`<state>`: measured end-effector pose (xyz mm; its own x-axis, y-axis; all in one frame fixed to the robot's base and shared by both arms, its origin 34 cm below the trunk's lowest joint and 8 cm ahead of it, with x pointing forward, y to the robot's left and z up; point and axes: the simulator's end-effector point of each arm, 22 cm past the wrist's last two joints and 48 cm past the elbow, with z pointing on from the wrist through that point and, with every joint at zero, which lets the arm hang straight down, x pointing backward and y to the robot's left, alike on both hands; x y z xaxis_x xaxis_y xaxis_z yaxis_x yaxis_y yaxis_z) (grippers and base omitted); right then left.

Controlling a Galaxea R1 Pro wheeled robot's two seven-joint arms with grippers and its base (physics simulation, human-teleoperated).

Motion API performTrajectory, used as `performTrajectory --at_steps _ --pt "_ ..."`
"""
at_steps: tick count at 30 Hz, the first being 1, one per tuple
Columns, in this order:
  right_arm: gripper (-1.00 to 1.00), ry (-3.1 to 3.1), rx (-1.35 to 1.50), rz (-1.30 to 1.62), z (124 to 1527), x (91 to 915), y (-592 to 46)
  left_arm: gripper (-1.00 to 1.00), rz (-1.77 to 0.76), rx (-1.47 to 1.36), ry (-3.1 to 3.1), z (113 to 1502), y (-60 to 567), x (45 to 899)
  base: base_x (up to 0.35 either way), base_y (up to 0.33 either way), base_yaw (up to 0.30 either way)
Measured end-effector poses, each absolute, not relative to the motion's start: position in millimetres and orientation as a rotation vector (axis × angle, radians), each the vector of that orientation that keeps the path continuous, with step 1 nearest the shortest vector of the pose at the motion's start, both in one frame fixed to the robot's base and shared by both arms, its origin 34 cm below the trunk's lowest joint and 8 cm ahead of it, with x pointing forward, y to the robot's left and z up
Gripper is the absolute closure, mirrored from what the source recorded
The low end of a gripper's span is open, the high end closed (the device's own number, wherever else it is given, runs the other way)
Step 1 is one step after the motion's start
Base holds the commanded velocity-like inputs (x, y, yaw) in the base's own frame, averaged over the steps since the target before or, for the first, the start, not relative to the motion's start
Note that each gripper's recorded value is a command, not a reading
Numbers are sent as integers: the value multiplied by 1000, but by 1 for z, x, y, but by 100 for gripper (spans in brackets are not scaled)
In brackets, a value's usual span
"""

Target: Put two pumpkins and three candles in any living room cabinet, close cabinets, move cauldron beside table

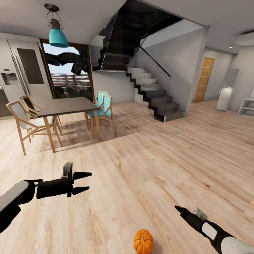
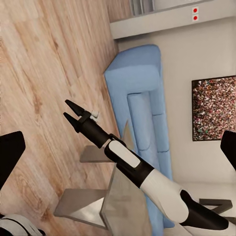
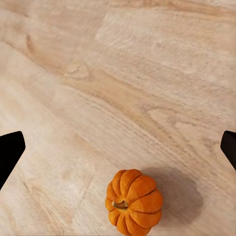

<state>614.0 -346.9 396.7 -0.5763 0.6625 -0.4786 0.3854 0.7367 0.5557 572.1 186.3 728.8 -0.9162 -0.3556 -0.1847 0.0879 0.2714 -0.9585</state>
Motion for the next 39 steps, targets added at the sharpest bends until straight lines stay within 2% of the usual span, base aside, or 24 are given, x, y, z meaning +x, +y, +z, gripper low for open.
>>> performTrajectory --at_steps 19,26,33,39 --pt "-100 2296 858 402 333 581 -365 -100 -1767 -214 2115 704 180 559 0 0 0" --pt "-100 2410 894 509 308 562 -341 -100 -1770 -215 2112 689 180 555 0 0 0" --pt "-100 2443 864 672 319 582 -310 -100 -1780 -216 2107 674 179 550 0 0 0" --pt "-100 2432 968 730 312 580 -309 -100 -1800 -225 2105 664 177 549 0 0 0"
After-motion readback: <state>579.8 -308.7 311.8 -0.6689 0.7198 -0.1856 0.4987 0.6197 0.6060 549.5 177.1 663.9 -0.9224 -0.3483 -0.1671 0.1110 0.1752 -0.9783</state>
